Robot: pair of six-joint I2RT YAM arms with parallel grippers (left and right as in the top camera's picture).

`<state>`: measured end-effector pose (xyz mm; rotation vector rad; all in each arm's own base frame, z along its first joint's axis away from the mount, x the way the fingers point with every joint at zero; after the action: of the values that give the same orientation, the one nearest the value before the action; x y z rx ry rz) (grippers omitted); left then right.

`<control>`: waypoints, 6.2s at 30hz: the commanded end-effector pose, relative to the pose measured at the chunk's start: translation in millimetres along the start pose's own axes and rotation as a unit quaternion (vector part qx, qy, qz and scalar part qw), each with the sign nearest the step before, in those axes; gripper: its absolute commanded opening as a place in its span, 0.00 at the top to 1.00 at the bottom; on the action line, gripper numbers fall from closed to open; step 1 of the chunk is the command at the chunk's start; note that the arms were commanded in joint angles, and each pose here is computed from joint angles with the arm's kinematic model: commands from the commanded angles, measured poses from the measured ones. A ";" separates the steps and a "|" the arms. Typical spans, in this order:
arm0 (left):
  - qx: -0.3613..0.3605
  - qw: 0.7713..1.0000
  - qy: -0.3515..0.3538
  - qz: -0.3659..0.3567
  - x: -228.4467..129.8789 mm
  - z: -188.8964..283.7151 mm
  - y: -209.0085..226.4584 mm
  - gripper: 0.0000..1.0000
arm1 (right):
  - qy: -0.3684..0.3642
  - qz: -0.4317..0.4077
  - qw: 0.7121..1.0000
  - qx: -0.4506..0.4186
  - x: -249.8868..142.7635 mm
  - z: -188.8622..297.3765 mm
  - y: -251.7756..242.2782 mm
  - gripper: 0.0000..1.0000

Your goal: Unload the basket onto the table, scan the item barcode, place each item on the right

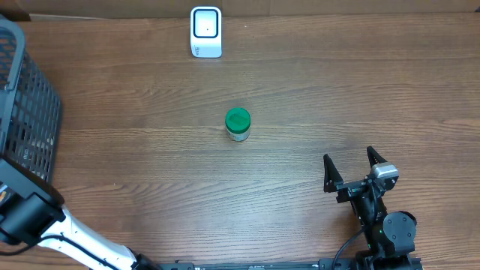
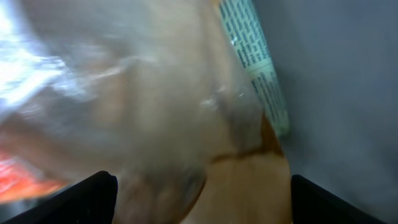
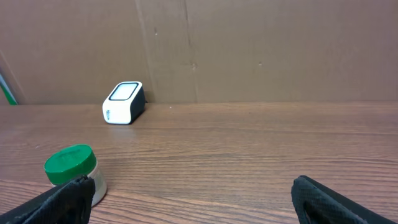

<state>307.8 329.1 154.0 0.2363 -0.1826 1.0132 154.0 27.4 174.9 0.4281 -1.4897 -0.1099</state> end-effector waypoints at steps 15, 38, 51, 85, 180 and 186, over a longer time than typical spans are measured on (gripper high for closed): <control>0.003 0.999 0.031 -0.041 -7.4 -20.2 -10.2 0.94 | -0.002 -0.002 1.000 -0.004 -1.9 -0.1 -1.7 0.00; -0.095 0.960 -0.261 0.027 -28.3 245.0 36.1 0.96 | -0.002 -0.002 1.000 -0.004 -1.9 -0.1 -1.7 0.00; -0.250 0.900 -0.353 -0.056 -115.1 355.1 31.5 0.96 | -0.002 -0.002 1.000 -0.004 -1.9 -0.1 -1.7 0.00; -0.181 0.774 -0.038 -0.605 -326.0 110.4 -239.2 0.96 | -0.003 -0.002 1.000 -0.004 -1.9 -0.1 -1.7 0.00; -0.141 0.850 0.015 -0.507 -361.9 35.5 -199.2 0.96 | -0.003 -0.002 1.000 -0.004 -1.9 -0.1 -1.7 0.00; -0.164 0.835 -0.013 -0.525 -344.1 71.7 -225.0 0.96 | -0.002 -0.002 1.000 -0.004 -1.9 -0.1 -1.7 0.00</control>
<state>302.4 -79.3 95.2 0.0260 -0.1940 -0.0763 154.0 27.4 174.9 0.4285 -1.4900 -0.1108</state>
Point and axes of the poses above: each gripper's point midway between its finger pads, its own z axis back along the fingers, its own y axis along the line the jaws close on, x = y × z, the point moved 9 cm from there along z, back along the fingers, and after that the axes turned 14 degrees about -z, right-handed, at the moved point
